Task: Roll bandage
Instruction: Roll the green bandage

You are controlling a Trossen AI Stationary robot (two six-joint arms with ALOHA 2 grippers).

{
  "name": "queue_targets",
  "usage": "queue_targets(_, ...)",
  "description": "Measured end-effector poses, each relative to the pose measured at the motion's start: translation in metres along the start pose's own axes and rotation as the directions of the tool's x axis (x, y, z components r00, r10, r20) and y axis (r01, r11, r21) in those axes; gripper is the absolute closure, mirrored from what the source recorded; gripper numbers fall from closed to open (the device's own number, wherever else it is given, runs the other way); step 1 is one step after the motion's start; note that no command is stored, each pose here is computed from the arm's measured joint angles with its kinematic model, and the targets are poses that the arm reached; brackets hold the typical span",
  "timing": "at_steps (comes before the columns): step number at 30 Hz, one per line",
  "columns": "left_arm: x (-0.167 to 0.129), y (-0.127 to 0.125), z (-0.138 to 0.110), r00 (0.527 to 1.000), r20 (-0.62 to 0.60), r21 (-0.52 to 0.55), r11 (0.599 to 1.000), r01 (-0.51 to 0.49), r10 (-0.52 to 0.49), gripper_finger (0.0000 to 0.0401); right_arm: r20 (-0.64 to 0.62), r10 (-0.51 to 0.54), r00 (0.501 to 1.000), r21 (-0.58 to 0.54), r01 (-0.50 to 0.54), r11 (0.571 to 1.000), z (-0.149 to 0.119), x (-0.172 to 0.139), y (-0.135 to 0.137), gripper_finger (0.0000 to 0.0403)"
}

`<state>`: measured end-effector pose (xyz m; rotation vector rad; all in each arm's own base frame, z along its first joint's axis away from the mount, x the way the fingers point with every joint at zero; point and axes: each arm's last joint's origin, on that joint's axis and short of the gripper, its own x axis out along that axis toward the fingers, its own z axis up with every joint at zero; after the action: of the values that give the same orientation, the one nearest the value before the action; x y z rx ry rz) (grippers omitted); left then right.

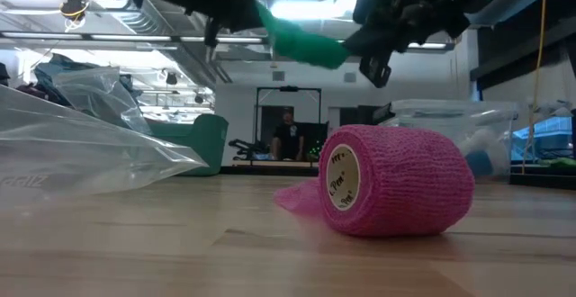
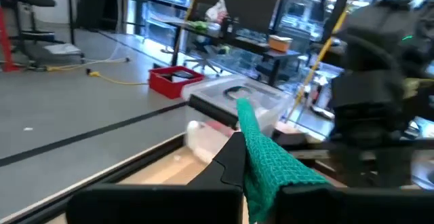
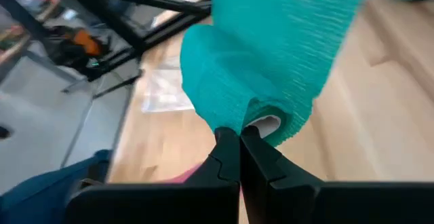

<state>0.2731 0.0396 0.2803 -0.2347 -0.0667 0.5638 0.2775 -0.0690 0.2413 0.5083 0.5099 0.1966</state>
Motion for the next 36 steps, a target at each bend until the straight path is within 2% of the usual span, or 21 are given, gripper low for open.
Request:
queue_targets(6,-0.007,-0.020,0.001,0.997,-0.010,0.054,0.995,0.080,-0.080,0.0401,0.032,-0.097,0.995,-0.027,0.098,0.995,0.001,0.001,-0.011,0.0403)
queue_targets(13,-0.012,-0.034,-0.008,0.991,-0.051,0.065,0.990,0.128,-0.125,0.0401,0.156,-0.105,0.982,-0.051,0.114,0.992,0.014,-0.003,-0.013,0.0403)
queue_targets(27,-0.009,-0.049,-0.033,0.961,-0.154,0.074,0.967,0.244,-0.231,0.0398,0.246,-0.188,0.951,-0.059,0.208,0.976,0.021,-0.004,-0.014,0.0403)
queue_targets(32,-0.009,-0.052,-0.038,0.949,-0.176,0.103,0.954,0.283,-0.263,0.0369,0.270,-0.178,0.946,-0.070,0.204,0.976,0.023,-0.005,-0.013,0.0403)
queue_targets(36,-0.009,-0.053,-0.037,0.948,-0.165,0.110,0.950,0.292,-0.272,0.0318,0.271,-0.178,0.946,-0.071,0.203,0.977,0.023,-0.005,-0.013,0.0403)
